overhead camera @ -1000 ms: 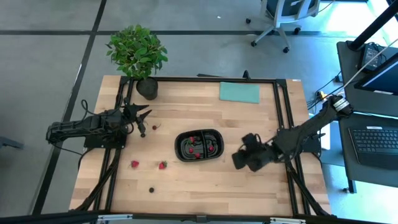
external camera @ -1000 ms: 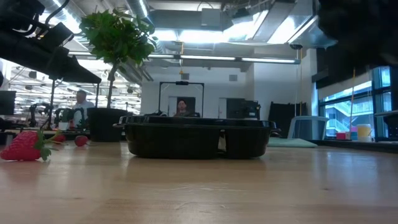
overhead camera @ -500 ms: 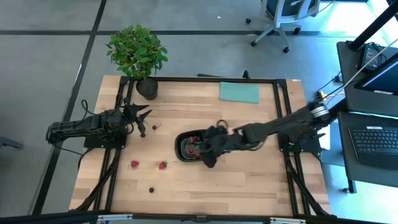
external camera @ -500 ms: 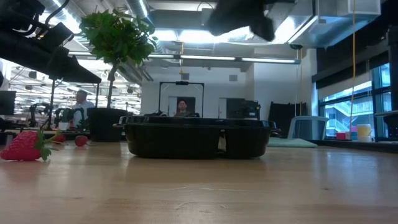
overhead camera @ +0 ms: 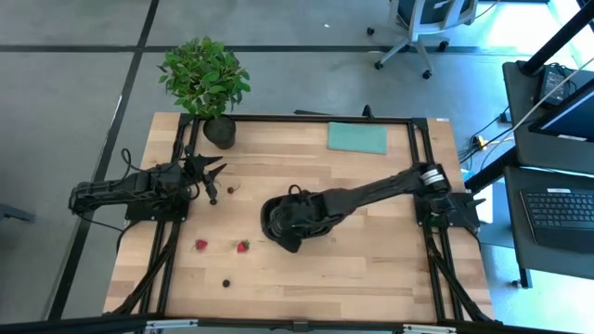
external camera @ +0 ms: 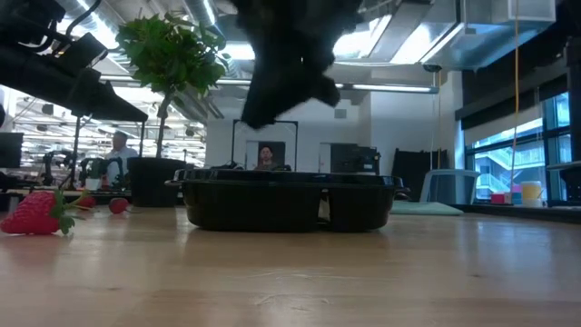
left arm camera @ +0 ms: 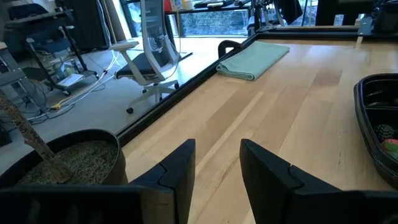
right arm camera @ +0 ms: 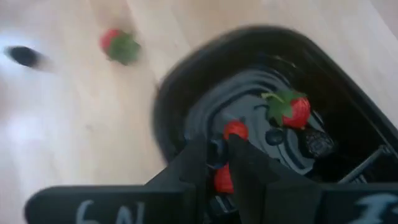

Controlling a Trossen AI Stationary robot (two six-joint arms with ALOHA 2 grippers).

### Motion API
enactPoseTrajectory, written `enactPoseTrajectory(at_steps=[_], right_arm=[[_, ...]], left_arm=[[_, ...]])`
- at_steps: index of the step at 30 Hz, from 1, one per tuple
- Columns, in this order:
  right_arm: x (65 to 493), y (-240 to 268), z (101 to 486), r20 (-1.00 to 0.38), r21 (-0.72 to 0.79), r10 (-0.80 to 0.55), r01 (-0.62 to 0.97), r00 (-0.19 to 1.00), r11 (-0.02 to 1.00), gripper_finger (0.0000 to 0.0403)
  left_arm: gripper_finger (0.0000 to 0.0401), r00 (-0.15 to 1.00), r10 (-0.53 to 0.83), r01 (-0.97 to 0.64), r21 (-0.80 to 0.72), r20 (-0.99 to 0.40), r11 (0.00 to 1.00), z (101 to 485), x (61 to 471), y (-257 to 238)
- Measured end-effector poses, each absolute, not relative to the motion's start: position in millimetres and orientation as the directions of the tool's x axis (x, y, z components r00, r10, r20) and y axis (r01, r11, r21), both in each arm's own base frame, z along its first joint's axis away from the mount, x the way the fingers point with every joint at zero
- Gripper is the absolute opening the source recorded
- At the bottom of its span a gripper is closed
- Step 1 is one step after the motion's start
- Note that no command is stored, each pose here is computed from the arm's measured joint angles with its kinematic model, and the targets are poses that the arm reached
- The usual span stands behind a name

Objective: Pick and placing Produce into tupperware
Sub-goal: Put the blueberry into the left section of the black bin

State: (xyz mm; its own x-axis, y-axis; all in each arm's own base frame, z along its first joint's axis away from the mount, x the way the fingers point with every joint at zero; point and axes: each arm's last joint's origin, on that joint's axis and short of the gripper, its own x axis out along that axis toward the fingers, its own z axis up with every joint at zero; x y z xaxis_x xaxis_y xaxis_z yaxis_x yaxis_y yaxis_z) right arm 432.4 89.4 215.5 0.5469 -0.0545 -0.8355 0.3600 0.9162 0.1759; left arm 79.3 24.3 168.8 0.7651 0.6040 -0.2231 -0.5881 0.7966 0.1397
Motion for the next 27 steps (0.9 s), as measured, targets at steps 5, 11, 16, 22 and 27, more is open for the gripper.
enactPoseTrajectory(at_steps=[5,11,16,22,27], right_arm=[[436.1,81.4,195.3,-0.872,0.135,-0.078,0.39,0.484,0.911,0.0059],[438.6,73.0,182.9,-0.891,0.113,-0.094,0.418,0.444,0.901,0.0059],[439.8,67.8,181.6,-0.891,0.11,-0.103,0.431,0.441,0.896,0.0066],[439.6,69.2,181.6,-0.892,0.113,-0.098,0.428,0.441,0.896,0.0084],[439.6,68.3,181.5,-0.892,0.112,-0.1,0.431,0.44,0.895,0.0104]], left_arm=[[0.012,0.765,0.604,-0.588,0.139,-0.223,0.797,168.8,79.3,24.4],[0.012,0.765,0.604,-0.588,0.14,-0.224,0.797,168.8,79.3,24.3],[0.012,0.765,0.604,-0.588,0.14,-0.223,0.796,168.8,79.3,24.4],[0.012,0.765,0.604,-0.588,0.141,-0.223,0.797,168.8,79.3,24.3],[0.012,0.765,0.604,-0.588,0.14,-0.223,0.796,168.9,79.3,24.4]])
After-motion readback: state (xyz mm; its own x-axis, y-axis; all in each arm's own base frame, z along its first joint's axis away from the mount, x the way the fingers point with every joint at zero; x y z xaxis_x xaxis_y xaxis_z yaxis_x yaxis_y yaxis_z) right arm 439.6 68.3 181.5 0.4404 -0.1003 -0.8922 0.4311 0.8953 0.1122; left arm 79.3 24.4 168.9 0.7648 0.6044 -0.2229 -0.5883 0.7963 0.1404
